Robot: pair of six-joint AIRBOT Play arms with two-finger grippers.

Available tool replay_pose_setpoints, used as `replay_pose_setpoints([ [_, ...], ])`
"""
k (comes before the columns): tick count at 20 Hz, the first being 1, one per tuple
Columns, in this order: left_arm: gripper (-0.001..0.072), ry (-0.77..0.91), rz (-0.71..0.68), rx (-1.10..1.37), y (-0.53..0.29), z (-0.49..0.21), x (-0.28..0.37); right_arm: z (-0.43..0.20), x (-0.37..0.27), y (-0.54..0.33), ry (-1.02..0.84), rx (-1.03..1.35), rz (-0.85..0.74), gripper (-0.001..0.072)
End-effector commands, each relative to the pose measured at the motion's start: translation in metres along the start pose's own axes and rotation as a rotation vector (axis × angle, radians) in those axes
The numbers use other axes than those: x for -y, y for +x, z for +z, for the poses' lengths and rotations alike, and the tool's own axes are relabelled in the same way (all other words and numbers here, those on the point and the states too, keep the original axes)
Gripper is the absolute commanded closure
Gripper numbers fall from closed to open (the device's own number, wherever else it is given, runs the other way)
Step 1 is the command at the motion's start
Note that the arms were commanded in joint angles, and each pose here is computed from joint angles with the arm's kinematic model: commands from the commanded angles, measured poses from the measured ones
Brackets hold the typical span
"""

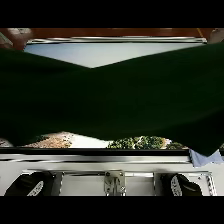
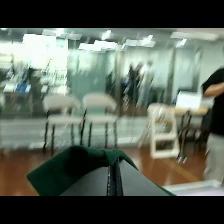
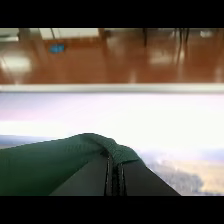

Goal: Fold the shirts.

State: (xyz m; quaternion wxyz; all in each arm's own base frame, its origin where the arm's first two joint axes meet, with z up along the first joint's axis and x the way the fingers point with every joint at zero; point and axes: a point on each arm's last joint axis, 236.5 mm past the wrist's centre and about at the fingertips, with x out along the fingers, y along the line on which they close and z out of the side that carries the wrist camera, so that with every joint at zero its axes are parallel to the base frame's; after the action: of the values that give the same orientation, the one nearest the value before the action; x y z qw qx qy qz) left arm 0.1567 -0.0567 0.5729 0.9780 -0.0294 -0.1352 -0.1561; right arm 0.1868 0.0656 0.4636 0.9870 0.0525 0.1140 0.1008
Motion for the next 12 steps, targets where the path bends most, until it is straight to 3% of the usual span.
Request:
replay_pose_setpoints([
  [1, 0.0674, 0.062, 0.120, -0.236, 0.014, -0.067, -0.032, -0.061, 0.020, 0.021, 0.075, -0.320, -0.002, 0.0650],
  [7, 0.0674, 0.124, 0.216, -0.647, 0.096, -0.240, -0.075, -0.184, 0.088, 0.121, 0.347, -0.791, 0.037, 0.0650],
  [12, 0.0674, 0.130, 0.220, -0.830, 0.181, -0.375, -0.103, -0.304, 0.165, 0.260, 0.487, -0.807, -0.094, 0.0649],
])
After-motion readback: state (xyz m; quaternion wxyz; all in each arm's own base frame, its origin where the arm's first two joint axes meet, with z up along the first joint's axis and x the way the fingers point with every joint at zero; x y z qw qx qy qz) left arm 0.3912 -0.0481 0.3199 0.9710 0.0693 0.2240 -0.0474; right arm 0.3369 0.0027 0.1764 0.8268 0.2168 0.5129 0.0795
